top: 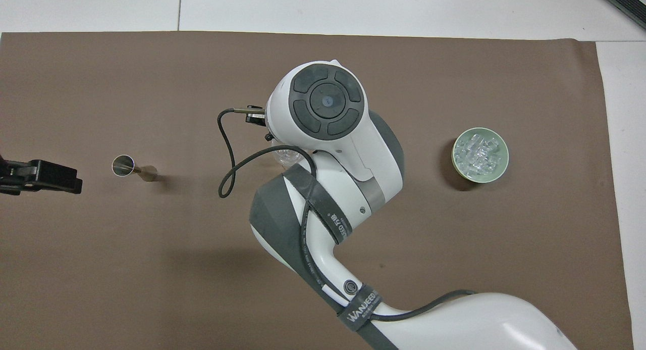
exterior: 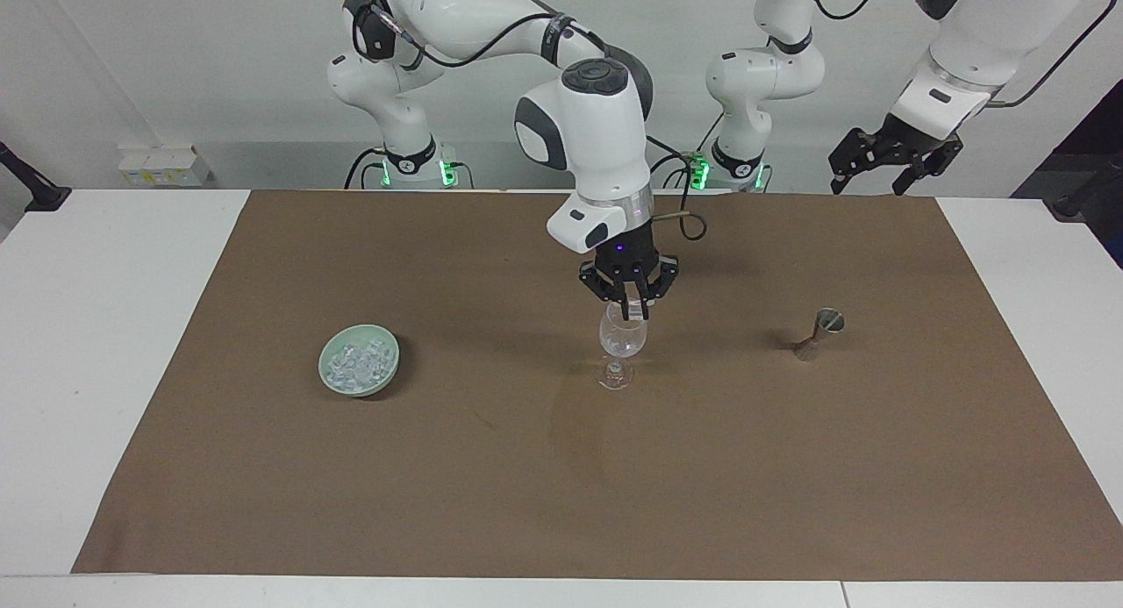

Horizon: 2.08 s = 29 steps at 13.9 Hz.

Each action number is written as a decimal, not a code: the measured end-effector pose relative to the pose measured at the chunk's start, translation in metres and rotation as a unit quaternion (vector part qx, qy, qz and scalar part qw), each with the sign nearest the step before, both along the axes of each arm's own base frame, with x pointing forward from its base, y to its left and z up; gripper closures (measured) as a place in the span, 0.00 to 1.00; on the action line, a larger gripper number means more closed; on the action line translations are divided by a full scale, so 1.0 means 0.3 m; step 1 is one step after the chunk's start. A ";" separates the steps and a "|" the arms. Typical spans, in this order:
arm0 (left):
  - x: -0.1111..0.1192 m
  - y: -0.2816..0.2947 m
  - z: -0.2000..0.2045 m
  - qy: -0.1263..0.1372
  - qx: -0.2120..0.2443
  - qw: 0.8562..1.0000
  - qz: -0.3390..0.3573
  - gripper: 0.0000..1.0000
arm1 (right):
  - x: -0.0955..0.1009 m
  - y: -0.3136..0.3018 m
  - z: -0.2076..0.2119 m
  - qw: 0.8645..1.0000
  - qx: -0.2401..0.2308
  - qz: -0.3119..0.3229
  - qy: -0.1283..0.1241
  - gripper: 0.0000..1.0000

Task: Pour wine and add ice with both arms
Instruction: 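Tilt the ice container with the right gripper to pour ice into the glass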

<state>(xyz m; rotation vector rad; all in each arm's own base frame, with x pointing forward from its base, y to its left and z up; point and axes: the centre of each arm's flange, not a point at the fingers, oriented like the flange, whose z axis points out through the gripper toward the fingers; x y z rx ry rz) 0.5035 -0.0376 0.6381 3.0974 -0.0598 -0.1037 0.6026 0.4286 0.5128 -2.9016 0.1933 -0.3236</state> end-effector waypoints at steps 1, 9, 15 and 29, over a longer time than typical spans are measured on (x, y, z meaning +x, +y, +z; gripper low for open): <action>-0.003 0.007 0.017 -0.006 0.000 1.000 0.002 0.00 | 0.000 0.000 0.000 1.000 -0.002 0.000 -0.001 0.76; -0.023 0.018 0.097 -0.031 -0.001 0.999 0.005 0.00 | 0.003 -0.014 -0.070 1.000 -0.030 0.000 0.004 0.76; -0.023 0.018 0.097 -0.031 -0.001 0.999 0.005 0.00 | -0.008 -0.006 -0.097 0.999 -0.035 0.002 0.010 0.76; -0.023 0.018 0.097 -0.031 -0.001 0.999 0.005 0.00 | -0.047 0.002 -0.040 0.999 -0.040 0.006 0.014 0.59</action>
